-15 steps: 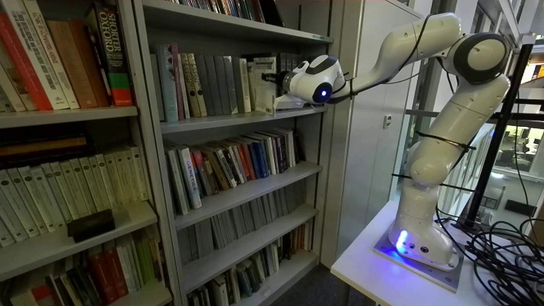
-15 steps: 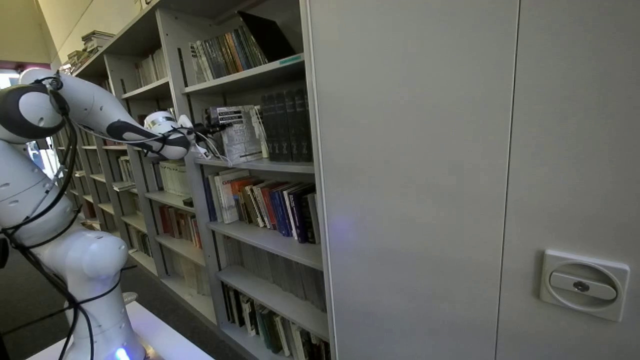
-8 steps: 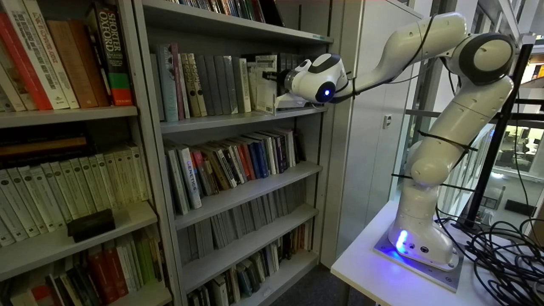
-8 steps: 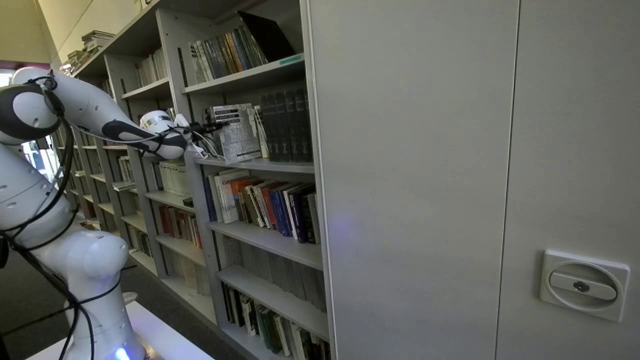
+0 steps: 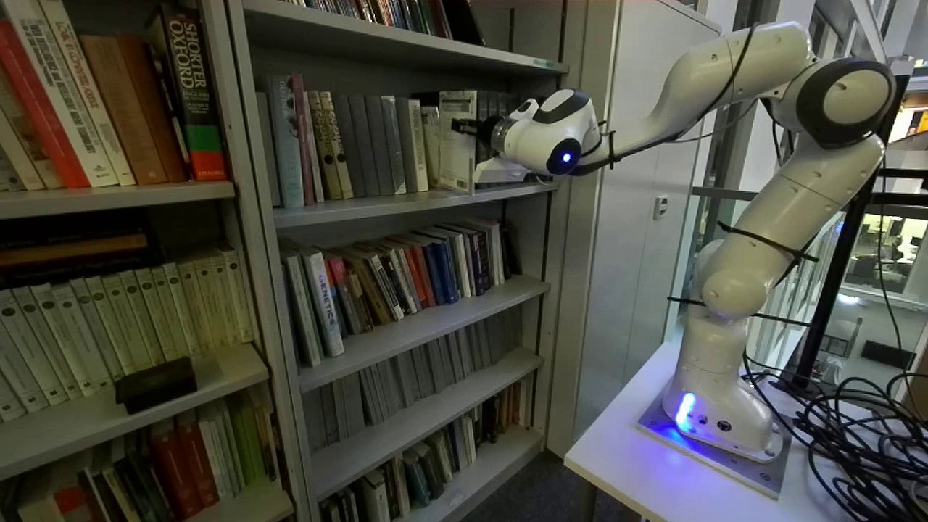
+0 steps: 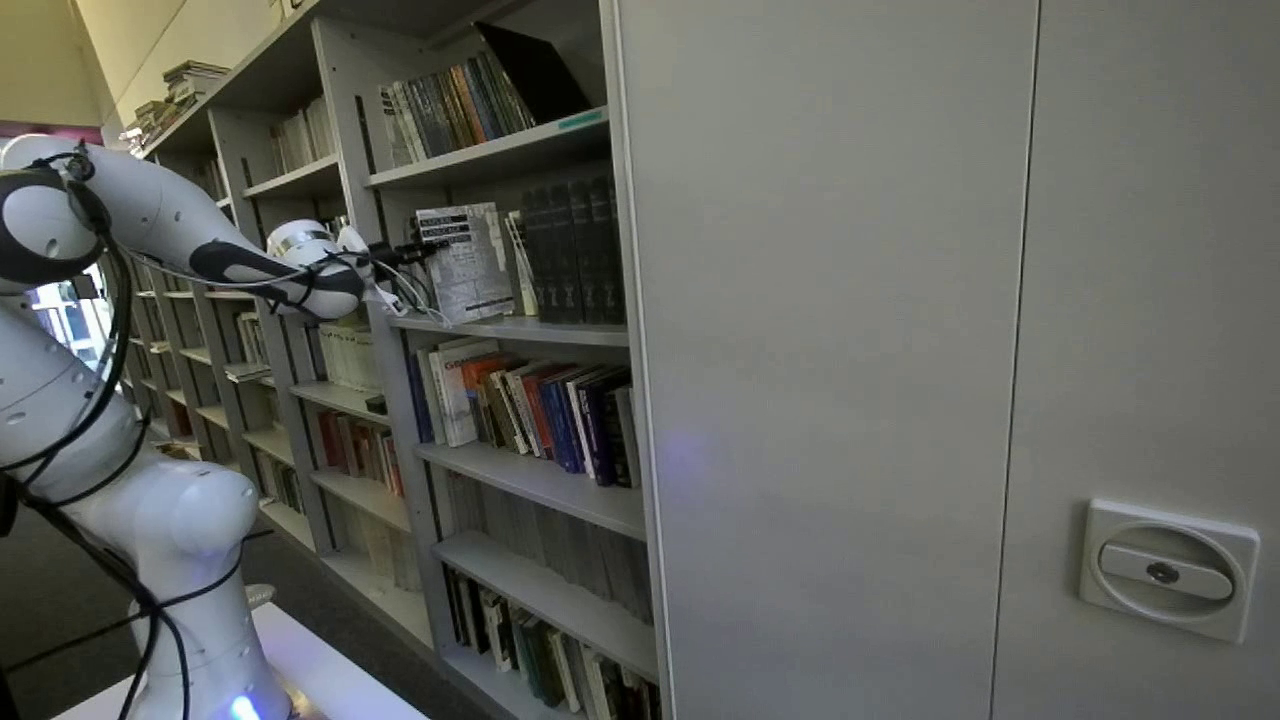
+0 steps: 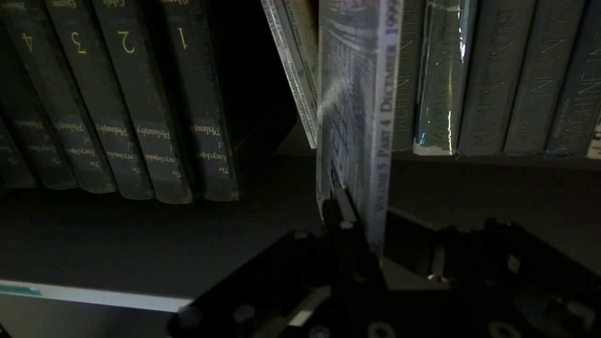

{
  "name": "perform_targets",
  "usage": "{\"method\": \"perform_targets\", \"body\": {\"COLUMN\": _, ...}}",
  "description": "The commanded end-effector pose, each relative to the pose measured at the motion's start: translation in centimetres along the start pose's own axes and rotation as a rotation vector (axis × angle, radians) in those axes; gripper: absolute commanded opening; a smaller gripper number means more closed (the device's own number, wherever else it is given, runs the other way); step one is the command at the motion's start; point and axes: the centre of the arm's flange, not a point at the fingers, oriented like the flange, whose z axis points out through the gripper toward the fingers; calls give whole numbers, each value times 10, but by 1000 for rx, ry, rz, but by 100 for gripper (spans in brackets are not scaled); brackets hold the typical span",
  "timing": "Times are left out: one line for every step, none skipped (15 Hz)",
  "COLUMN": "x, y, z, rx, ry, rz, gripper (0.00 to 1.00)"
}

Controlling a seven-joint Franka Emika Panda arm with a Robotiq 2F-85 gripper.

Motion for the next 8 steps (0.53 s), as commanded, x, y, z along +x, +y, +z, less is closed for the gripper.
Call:
{"method": "perform_targets", "body": {"x": 9, "y": 10, "z": -23, "rx": 5, "ry": 45, "rz": 22, "gripper": 2}}
{"method": "perform_targets", "body": {"x": 10, "y": 10, "z": -26, "rx": 7, "ry": 47, "rz": 24, "gripper": 2}}
{"method": "perform_targets", "body": {"x": 10, "y": 10, "z": -30, "rx": 11, "ry": 47, "rz": 24, "gripper": 2}}
{"method": "perform_targets", "body": {"x": 10, "y": 10, "z": -35, "rx": 16, "ry": 47, "rz": 23, "gripper": 2}}
{"method": "perform_targets", "body": {"x": 10, "y": 10, "z": -39, "rx": 20, "ry": 47, "rz": 24, "gripper": 2}}
{"method": "perform_targets", "body": {"x": 10, "y": 9, "z": -43, "rx": 24, "ry": 48, "rz": 25, "gripper": 2}}
{"method": "perform_targets", "body": {"x": 11, "y": 9, "z": -47, "rx": 28, "ry": 48, "rz": 26, "gripper": 2}}
{"method": "perform_targets", "body": {"x": 11, "y": 9, "z": -51, "rx": 32, "ry": 50, "rz": 26, "gripper": 2}}
